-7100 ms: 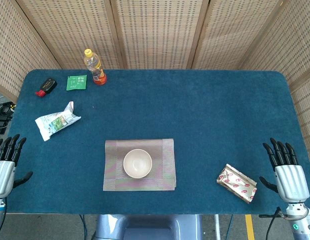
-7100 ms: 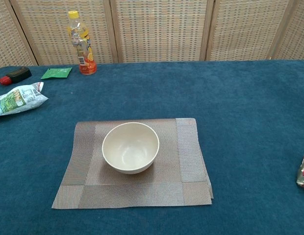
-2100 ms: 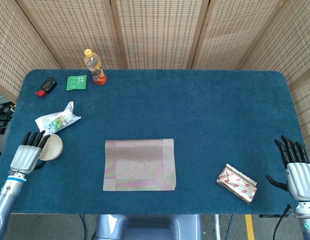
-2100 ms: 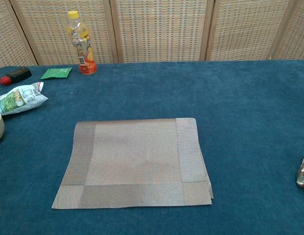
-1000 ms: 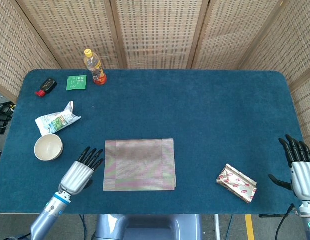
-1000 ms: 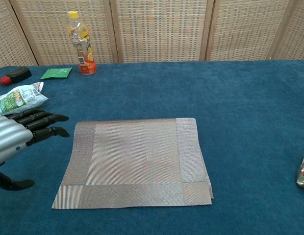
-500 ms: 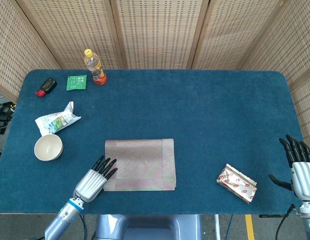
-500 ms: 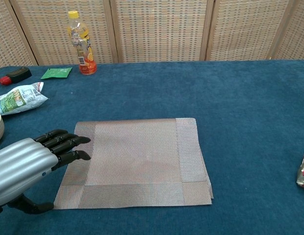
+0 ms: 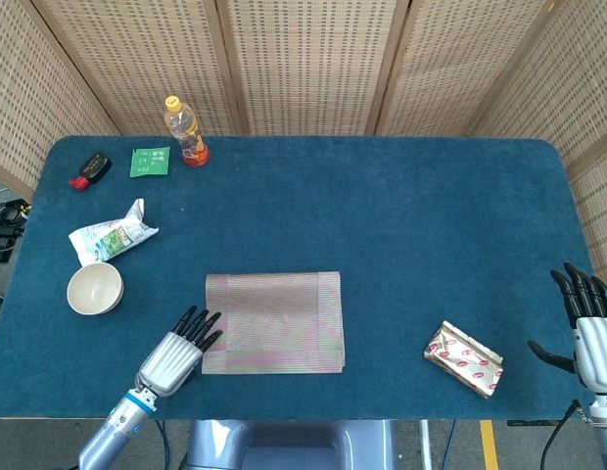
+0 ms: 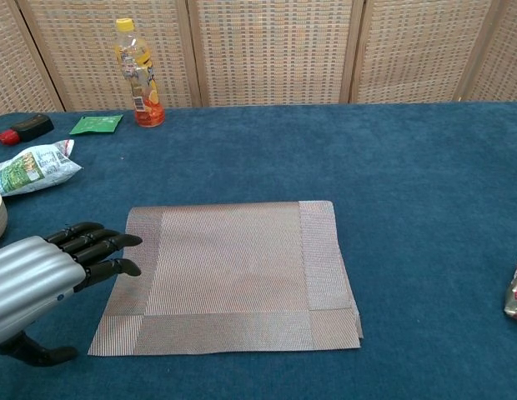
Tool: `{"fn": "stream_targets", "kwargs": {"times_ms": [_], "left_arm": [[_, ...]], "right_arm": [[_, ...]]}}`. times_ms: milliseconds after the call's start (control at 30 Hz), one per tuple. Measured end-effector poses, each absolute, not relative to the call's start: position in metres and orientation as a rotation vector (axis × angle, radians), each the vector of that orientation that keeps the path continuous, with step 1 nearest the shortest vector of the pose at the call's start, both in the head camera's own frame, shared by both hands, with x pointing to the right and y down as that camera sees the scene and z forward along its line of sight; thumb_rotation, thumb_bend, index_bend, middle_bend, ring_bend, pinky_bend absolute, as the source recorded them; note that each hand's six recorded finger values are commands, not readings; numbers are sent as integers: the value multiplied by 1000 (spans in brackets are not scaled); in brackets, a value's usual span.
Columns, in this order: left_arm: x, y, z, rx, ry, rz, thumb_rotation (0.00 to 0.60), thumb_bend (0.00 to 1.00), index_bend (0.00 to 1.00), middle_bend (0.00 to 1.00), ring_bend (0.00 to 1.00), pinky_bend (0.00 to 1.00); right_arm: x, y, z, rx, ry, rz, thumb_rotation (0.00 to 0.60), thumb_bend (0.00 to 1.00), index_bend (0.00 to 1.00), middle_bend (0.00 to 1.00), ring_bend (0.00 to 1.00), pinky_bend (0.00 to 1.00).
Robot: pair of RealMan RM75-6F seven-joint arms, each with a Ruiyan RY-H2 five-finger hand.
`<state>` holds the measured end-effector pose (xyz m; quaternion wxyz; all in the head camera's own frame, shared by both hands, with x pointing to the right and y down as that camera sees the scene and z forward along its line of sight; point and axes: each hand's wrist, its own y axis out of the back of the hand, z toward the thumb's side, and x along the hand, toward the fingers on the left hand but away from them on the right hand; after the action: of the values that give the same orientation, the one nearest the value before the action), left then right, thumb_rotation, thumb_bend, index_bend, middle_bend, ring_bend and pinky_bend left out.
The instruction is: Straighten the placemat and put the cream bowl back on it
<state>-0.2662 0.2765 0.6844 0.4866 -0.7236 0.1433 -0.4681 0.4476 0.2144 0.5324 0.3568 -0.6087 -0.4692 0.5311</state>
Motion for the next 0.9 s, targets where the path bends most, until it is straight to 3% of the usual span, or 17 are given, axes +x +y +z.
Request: {"fn": "stream_targets", "kwargs": {"times_ms": [900], "left_arm": [[-255,284,687,-1782,310,-1122,600,176,190,0,0,0]], "right_arm": [[449,214,532,-1573,-1219,1371,600,94,7,0,0,0]]}}
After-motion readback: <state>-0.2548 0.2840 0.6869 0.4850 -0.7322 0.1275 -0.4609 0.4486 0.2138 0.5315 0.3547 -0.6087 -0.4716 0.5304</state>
